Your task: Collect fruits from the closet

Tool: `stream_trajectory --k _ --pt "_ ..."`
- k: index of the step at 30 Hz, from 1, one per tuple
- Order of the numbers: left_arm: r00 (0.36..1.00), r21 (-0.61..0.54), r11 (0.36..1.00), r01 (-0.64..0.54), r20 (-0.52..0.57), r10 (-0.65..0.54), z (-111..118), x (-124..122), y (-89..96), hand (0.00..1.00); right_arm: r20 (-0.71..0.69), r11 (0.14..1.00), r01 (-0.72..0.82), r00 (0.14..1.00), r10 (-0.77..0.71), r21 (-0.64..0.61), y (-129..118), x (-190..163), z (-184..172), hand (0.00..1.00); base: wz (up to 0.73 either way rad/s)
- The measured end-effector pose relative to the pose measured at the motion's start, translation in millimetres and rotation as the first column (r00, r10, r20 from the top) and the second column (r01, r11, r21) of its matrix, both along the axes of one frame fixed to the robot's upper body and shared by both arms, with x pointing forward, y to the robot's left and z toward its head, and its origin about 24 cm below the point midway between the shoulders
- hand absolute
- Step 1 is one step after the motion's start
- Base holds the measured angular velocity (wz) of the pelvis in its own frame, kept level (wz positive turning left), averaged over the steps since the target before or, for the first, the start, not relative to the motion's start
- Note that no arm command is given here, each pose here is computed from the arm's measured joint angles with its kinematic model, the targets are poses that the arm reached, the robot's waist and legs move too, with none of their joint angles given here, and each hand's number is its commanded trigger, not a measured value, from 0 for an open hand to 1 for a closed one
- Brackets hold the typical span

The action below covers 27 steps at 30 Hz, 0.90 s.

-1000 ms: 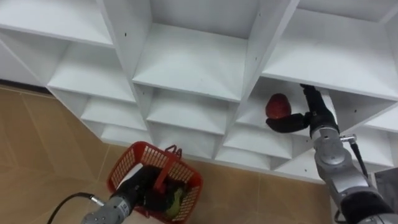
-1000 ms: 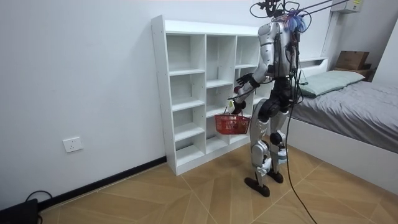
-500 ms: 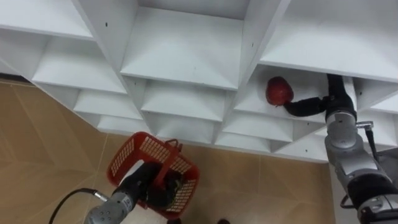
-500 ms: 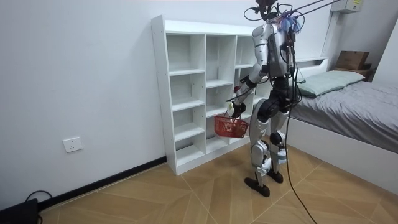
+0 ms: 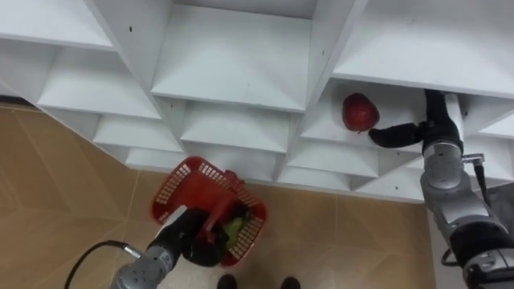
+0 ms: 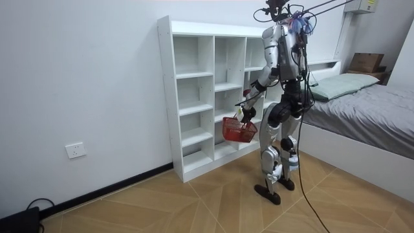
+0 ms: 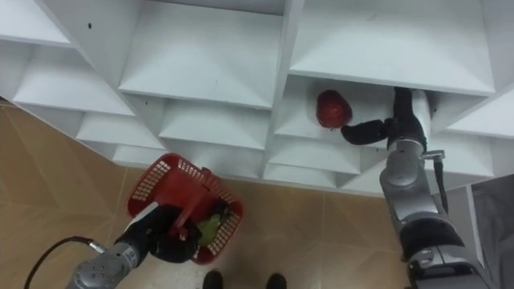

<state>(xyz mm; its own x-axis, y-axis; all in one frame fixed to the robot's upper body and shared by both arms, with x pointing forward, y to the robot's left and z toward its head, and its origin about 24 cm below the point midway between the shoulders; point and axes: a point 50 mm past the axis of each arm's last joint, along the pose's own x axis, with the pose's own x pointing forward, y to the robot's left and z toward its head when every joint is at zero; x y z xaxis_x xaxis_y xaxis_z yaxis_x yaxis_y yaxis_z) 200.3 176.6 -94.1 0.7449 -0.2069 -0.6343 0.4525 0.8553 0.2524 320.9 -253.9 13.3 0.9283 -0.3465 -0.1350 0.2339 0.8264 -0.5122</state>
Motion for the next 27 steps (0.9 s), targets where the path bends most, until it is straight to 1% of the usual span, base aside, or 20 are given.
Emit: stream_trajectory --k 6,10,16,27 --pt "0.999 0.009 1.000 0.011 -0.032 -0.011 -4.0 -2.6 -1.9 1.00 -0.023 1.000 -0.015 1.000 0.015 0.005 0.5 -0.1 -1.6 0.00 -0.02" --pt "0.998 0.012 1.000 0.018 -0.056 -0.017 -8.1 -5.9 -3.6 1.00 -0.043 0.999 -0.045 0.998 0.044 -0.027 2.1 0.2 -2.5 0.00 -0.01" --pt "0.998 0.011 1.000 0.025 -0.053 -0.024 -7.4 -4.1 -5.2 1.00 -0.067 0.993 -0.093 0.994 0.088 -0.072 8.3 0.5 -4.8 0.00 0.00" --pt "0.998 0.011 1.000 0.026 -0.050 -0.026 -6.7 -1.9 -5.7 1.00 -0.068 0.986 -0.131 0.990 0.125 -0.102 11.5 5.4 0.3 0.00 0.00"
